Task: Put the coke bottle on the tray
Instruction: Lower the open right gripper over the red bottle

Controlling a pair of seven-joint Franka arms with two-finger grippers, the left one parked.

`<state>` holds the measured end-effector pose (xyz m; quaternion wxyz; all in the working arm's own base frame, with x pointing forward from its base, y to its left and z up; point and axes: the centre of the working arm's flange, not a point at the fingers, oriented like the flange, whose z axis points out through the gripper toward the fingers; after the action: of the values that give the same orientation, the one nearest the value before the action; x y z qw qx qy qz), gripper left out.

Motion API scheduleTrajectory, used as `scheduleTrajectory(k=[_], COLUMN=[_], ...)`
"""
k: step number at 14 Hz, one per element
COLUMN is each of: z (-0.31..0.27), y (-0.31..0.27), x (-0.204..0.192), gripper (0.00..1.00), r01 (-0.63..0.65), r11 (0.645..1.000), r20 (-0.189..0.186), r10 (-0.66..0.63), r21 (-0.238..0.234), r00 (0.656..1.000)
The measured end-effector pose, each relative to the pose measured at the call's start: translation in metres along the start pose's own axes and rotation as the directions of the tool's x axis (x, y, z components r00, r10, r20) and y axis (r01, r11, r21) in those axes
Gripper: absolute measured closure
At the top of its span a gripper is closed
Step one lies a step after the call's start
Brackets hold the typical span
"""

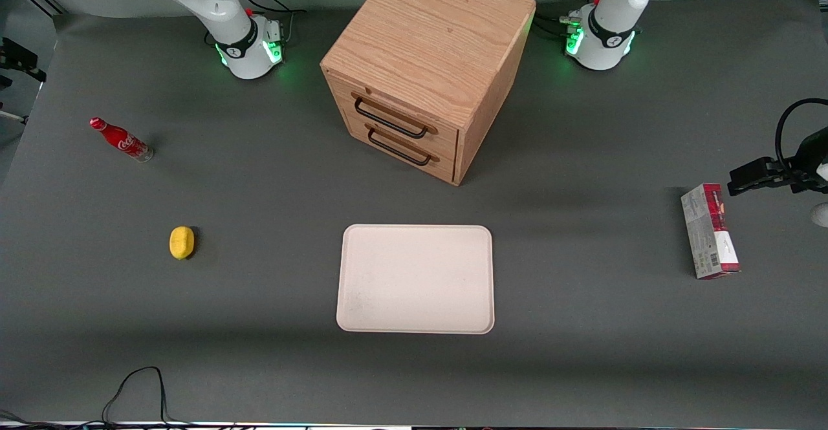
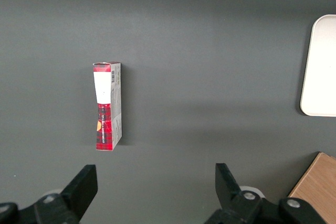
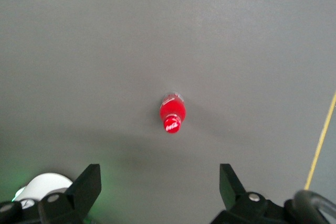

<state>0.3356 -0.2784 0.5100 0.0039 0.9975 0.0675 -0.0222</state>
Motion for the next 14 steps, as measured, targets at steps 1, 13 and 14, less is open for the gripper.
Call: scheduleTrajectory(k=[1,13,14], z=[0.017,0.187,0.191], y=[0.003,0.008,0.009], x=[0.001,-0.017,-0.016], gripper=[0.00,0.00,0.00], r01=[-0.005,-0.020,-0.016], r11=[1.000,1.000,1.000], r20=[-0.004,-0.044,-0.040], r10=[0.005,0.020,0.015], r21=[0.001,-0.006,-0.012], r00=[1.000,0.999,0.999])
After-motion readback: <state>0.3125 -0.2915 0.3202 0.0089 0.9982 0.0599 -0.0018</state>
